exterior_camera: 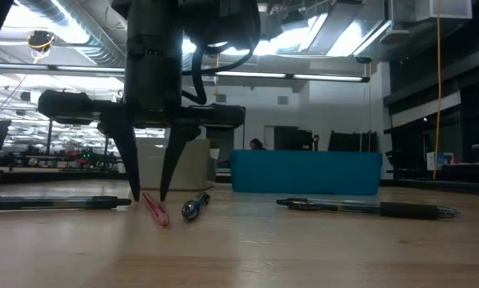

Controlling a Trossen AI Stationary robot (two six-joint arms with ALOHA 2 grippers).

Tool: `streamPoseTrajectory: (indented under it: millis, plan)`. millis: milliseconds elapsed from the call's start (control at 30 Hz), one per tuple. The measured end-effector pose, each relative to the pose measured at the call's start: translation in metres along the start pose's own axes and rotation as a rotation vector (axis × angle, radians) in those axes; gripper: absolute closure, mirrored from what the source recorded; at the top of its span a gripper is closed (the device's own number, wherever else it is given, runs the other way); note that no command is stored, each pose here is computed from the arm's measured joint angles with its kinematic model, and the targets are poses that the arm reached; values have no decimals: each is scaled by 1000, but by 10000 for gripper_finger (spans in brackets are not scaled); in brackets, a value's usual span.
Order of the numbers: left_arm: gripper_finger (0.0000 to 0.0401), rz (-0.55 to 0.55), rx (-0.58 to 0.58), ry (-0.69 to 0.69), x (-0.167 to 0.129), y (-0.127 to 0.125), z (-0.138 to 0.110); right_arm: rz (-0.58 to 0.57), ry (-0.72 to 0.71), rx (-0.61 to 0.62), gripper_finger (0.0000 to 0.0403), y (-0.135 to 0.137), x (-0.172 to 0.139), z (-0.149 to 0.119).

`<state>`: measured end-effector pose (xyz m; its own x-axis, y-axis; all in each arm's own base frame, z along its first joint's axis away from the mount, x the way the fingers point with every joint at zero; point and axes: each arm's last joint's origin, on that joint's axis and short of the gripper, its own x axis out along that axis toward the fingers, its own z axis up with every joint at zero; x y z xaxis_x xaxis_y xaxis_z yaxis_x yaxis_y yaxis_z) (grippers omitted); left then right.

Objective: Sort pens & pencils
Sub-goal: Put the red pencil into the blue bin

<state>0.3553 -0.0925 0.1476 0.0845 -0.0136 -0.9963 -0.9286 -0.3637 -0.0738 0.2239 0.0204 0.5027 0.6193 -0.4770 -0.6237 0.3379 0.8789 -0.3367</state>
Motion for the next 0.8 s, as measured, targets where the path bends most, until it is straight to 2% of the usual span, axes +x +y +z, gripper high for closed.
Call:
streamPoseTrajectory:
  millis: [800]
  plan:
    - [309, 22, 2, 18, 0, 0, 2, 0, 0, 3, 310, 0, 0, 0]
